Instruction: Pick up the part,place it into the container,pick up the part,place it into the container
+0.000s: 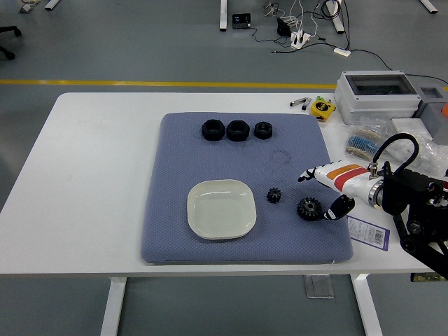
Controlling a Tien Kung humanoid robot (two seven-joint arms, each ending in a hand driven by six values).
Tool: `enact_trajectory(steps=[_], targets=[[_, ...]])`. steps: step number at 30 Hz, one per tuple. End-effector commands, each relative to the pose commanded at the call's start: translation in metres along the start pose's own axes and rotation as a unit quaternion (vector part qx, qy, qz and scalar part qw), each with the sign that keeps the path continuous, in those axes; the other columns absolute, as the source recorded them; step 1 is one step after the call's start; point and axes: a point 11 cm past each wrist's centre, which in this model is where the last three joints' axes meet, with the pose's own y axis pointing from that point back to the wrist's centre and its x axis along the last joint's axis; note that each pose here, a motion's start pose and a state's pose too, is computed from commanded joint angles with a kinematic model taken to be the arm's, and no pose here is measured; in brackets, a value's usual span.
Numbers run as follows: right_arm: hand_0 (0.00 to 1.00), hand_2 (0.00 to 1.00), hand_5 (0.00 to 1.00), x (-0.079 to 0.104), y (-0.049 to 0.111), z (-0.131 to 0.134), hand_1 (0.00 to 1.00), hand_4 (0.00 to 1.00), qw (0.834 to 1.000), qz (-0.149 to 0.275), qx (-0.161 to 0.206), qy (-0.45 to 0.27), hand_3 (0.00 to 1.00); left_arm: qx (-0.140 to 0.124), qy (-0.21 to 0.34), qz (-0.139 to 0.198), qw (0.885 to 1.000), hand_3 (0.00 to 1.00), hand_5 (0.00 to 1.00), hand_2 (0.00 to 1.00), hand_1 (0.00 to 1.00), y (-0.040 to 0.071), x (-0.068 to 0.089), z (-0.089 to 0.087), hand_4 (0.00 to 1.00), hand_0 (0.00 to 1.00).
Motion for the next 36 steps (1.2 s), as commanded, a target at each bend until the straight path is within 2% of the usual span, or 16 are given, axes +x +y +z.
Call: enact_trajectory(steps=[11, 18, 19, 24, 25, 30, 31, 36], targets=[[0.786, 0.788, 0.079, -0.009, -0.003, -0.008, 0.757, 0.907, 1.0, -0.017, 0.009, 0.003, 0.809, -0.001, -0.002, 0.0, 1.0, 0.563, 0.682, 0.633, 0.619, 0.0, -0.001, 0.001, 0.612, 0.711], [0.767, 0.779, 0.082, -0.016, -0.009, -0.002, 0.746, 0.9, 1.0, -0.025, -0.001, 0.004, 0.799, -0.001, -0.003, 0.0, 1.0, 0.562, 0.683, 0.632, 0.619, 0.0, -0.001, 0.001, 0.613, 0.711], [0.737, 0.747, 0.092, -0.017, -0.009, -0.002, 0.719, 0.883, 1.0, -0.026, -0.002, 0.003, 0.76, -0.001, -0.002, 0.0, 1.0, 0.563, 0.684, 0.634, 0.62, 0.0, 0.0, 0.001, 0.614, 0.711], [0.737, 0.747, 0.092, -0.021, -0.009, -0.004, 0.719, 0.883, 1.0, -0.022, 0.008, -0.004, 0.76, -0.001, -0.003, 0.0, 1.0, 0.563, 0.684, 0.634, 0.62, 0.0, 0.0, 0.001, 0.614, 0.711], [0.682, 0.699, 0.154, -0.021, -0.009, -0.006, 0.678, 0.758, 1.0, -0.019, 0.012, -0.006, 0.592, 0.0, -0.003, 0.0, 1.0, 0.562, 0.684, 0.635, 0.62, 0.0, 0.0, 0.001, 0.615, 0.711], [0.682, 0.699, 0.154, -0.019, -0.01, -0.009, 0.678, 0.758, 1.0, -0.007, 0.02, -0.006, 0.592, -0.001, -0.005, 0.0, 1.0, 0.562, 0.684, 0.635, 0.62, 0.0, -0.001, 0.002, 0.615, 0.711], [0.606, 0.574, 0.192, -0.019, -0.01, -0.009, 0.561, 0.642, 1.0, -0.004, 0.02, -0.005, 0.479, -0.001, -0.006, -0.001, 1.0, 0.562, 0.684, 0.633, 0.62, 0.0, -0.001, 0.002, 0.616, 0.711], [0.606, 0.574, 0.192, -0.018, -0.011, -0.006, 0.561, 0.642, 1.0, 0.002, 0.017, -0.004, 0.479, -0.001, -0.006, 0.0, 1.0, 0.562, 0.684, 0.633, 0.62, 0.0, -0.001, 0.002, 0.616, 0.711]])
